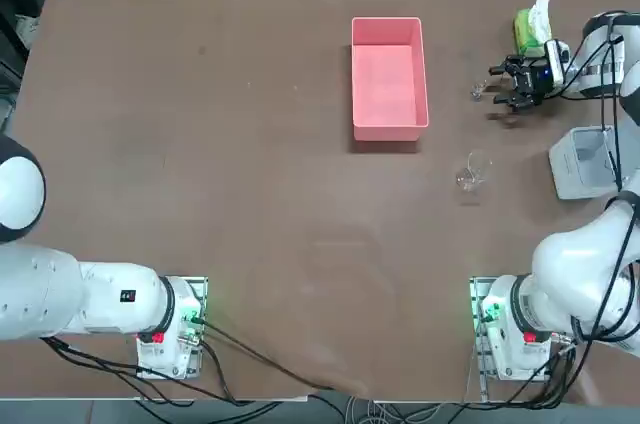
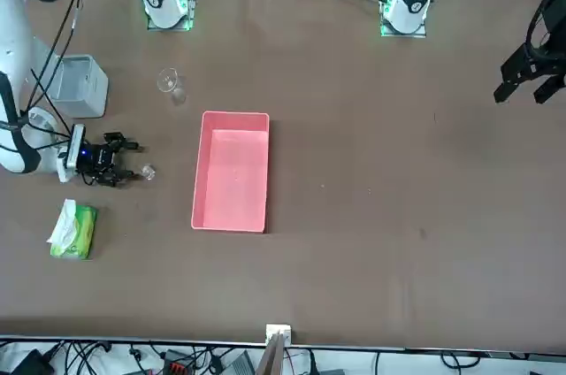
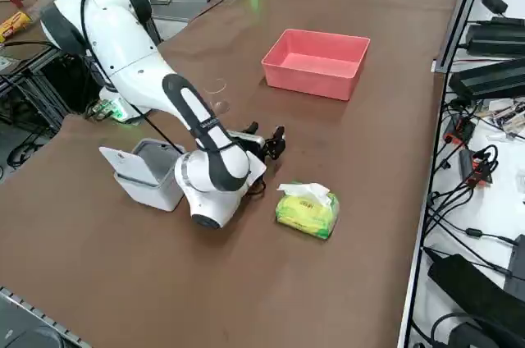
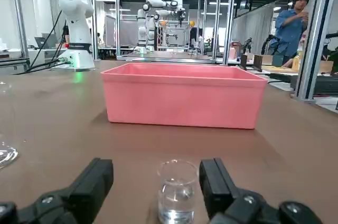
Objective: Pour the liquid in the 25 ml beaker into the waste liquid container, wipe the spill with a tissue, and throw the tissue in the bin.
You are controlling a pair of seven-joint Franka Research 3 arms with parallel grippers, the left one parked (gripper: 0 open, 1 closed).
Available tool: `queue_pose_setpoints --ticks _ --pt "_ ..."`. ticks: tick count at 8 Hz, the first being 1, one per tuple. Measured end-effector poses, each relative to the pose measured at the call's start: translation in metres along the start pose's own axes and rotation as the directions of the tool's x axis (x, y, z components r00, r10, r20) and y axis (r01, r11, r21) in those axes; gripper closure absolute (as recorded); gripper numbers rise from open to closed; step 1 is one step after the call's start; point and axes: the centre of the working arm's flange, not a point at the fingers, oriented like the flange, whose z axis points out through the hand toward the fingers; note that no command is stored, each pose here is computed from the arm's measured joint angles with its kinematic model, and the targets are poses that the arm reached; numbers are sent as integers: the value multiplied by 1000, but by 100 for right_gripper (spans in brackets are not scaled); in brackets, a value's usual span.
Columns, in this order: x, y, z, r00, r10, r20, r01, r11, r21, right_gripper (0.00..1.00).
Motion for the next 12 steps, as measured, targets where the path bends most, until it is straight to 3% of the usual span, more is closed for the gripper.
queue_pose_setpoints --ticks 12 --pt "-14 14 8 1000 -15 -6 15 1000 3 0"
